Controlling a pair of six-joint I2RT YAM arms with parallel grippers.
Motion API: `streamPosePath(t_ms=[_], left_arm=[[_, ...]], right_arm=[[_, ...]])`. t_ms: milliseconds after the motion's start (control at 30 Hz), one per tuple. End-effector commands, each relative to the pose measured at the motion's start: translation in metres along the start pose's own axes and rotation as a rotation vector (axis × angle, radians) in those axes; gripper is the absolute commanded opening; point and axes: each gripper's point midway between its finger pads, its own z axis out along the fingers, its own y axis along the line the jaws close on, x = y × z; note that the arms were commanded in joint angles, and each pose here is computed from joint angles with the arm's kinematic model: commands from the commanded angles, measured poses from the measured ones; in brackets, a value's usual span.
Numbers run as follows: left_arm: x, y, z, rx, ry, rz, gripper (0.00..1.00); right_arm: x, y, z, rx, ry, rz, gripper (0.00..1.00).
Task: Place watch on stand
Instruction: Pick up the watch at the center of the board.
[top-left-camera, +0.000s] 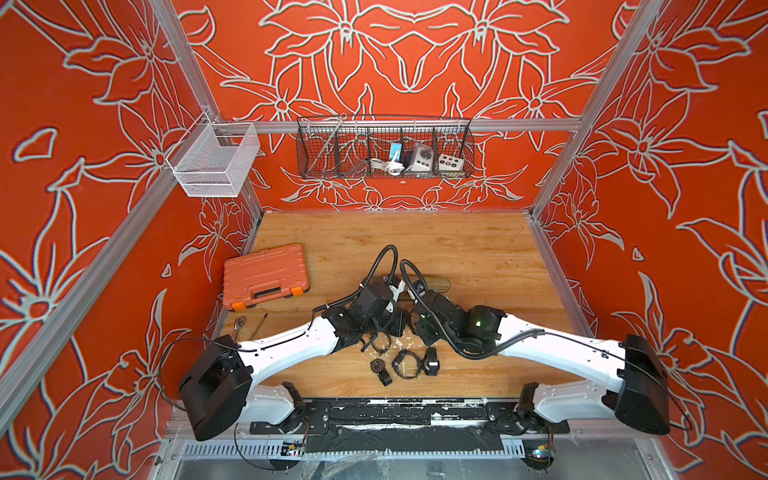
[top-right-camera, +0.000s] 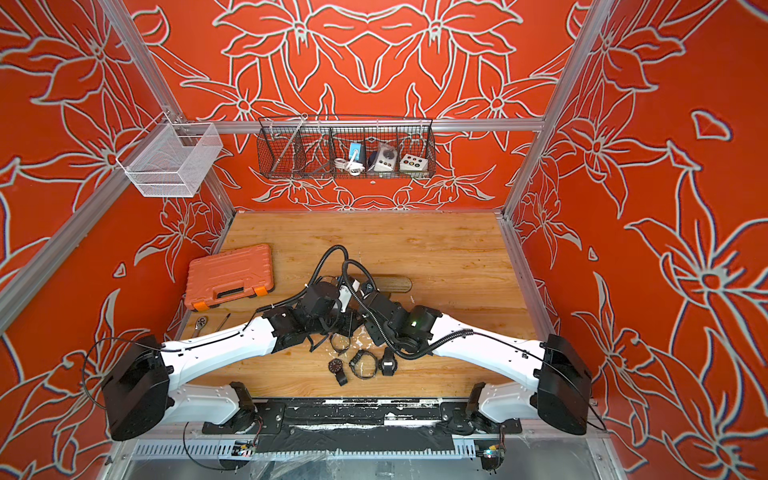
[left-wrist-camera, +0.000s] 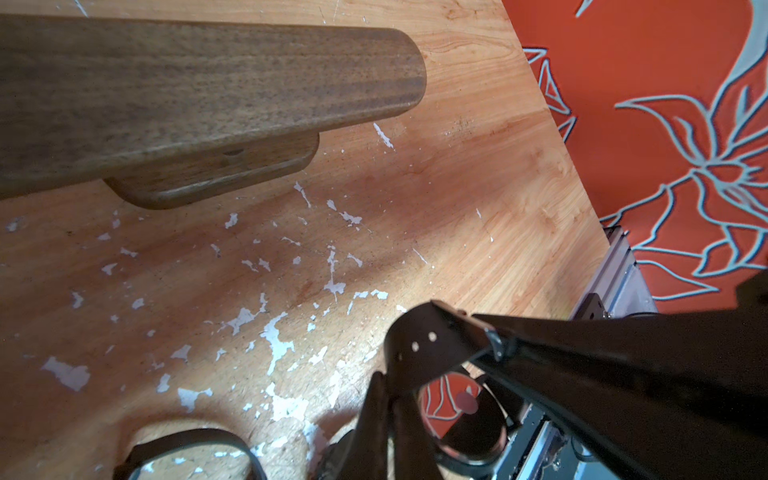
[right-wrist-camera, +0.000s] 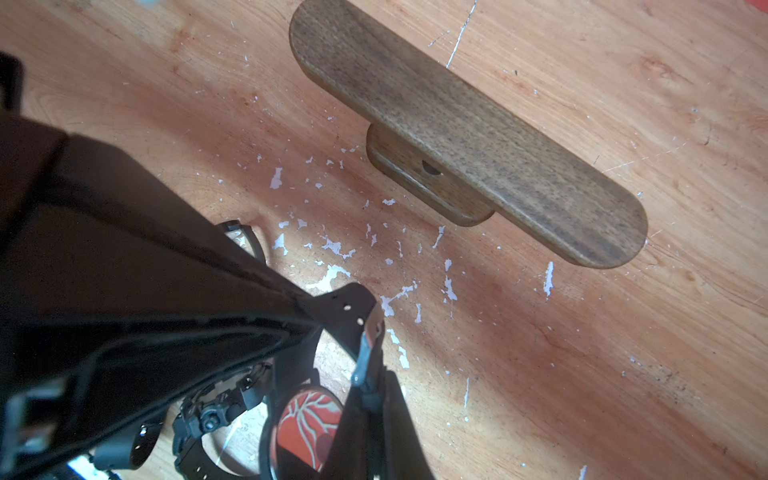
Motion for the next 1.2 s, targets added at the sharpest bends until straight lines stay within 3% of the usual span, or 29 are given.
streamPosePath(t_ms=[0,67,400,467,800,1167], left_arm=[[-0.001,0.002,0.000,-0.018,-0.005,-0.027,0.00],[-0.002,0.002,-0.001,-0.017,-0.016,-0.039,0.00],[-0.026,-0.004,-0.028,-0.018,-0.129,-0.103,0.00],[-0.038,-0.009,-0.039,-0.014,-0.169,-0.103,0.00],[-0.104,-0.048,-0.110,0.174,-0.381,-0.209,0.00],[-0.107,-0.079,-0.126,0.360,-0.363,-0.296,0.00]], right_arm=[[-0.017,-0.001,-0.015,0.008,-0.063,0.028,0.09],[-0.021,-0.001,-0.021,-0.009,-0.090,0.034,0.13],[-0.029,-0.017,-0.073,-0.102,-0.384,0.062,0.66],[-0.026,-0.023,-0.078,-0.102,-0.439,0.064,0.71],[-0.018,-0.017,-0.091,-0.204,-0.728,-0.001,0.72],[-0.039,-0.015,-0.110,-0.220,-0.957,0.006,0.58]])
